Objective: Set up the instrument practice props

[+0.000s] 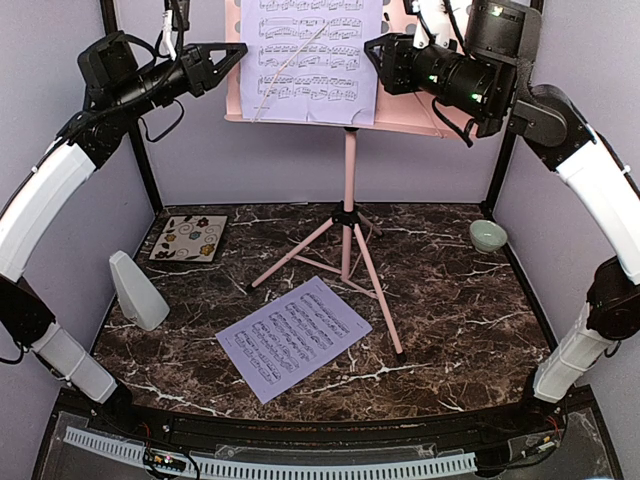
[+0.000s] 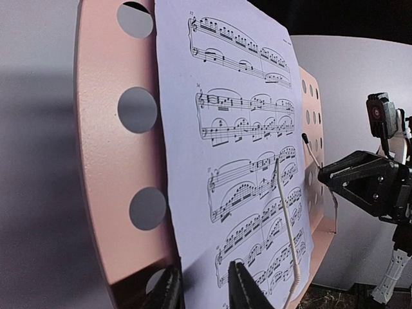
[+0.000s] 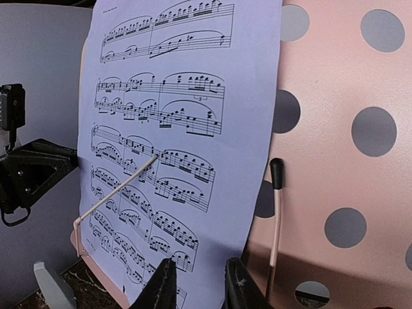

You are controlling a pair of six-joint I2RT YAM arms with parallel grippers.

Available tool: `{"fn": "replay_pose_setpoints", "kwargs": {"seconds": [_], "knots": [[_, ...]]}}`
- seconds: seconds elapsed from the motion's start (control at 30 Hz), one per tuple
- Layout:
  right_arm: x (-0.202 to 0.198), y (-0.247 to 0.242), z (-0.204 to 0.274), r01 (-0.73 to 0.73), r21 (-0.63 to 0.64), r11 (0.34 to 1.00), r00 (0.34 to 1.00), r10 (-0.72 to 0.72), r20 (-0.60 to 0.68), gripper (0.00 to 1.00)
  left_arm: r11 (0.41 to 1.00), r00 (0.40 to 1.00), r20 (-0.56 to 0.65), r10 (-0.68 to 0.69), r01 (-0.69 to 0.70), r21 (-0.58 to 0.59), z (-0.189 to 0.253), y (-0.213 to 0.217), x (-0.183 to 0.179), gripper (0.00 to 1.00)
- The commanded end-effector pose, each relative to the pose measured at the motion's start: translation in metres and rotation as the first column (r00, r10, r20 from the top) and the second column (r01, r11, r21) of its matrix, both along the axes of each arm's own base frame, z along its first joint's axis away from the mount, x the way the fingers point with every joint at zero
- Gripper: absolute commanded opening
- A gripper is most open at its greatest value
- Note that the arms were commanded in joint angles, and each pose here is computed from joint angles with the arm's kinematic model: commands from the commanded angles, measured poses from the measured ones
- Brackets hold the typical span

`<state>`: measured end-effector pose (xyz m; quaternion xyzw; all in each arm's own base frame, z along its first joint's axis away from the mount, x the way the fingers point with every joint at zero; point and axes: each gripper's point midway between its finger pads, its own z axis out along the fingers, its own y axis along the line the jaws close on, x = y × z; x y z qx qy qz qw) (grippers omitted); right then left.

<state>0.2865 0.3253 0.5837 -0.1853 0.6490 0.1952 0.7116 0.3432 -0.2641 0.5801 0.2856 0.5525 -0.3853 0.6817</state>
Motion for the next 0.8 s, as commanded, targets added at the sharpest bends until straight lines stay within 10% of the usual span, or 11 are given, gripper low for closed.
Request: {"fn": "replay_pose_setpoints", "kwargs": {"seconds": [0.0, 0.4, 0.77], "knots": [[-0.005, -0.008, 0.015, 0.012, 0.051, 0.999, 1.0, -0.013, 0.026, 0.27, 0.999, 0.999, 0.038, -0.002, 0.004, -0.037, 0.021, 0.005, -0.008, 0.26], [-0.004, -0.01, 0.016, 0.026, 0.045, 0.999, 0.999, -0.027, 0.03, 0.26, 0.999, 1.0, 0.015, -0.021, 0.022, -0.037, 0.016, 0.0, -0.003, 0.24], [-0.001, -0.017, 0.014, 0.071, 0.041, 0.997, 0.997, -0.072, 0.026, 0.24, 0.991, 0.99, 0.045, 0.131, -0.132, 0.015, 0.017, 0.02, 0.002, 0.0]]}}
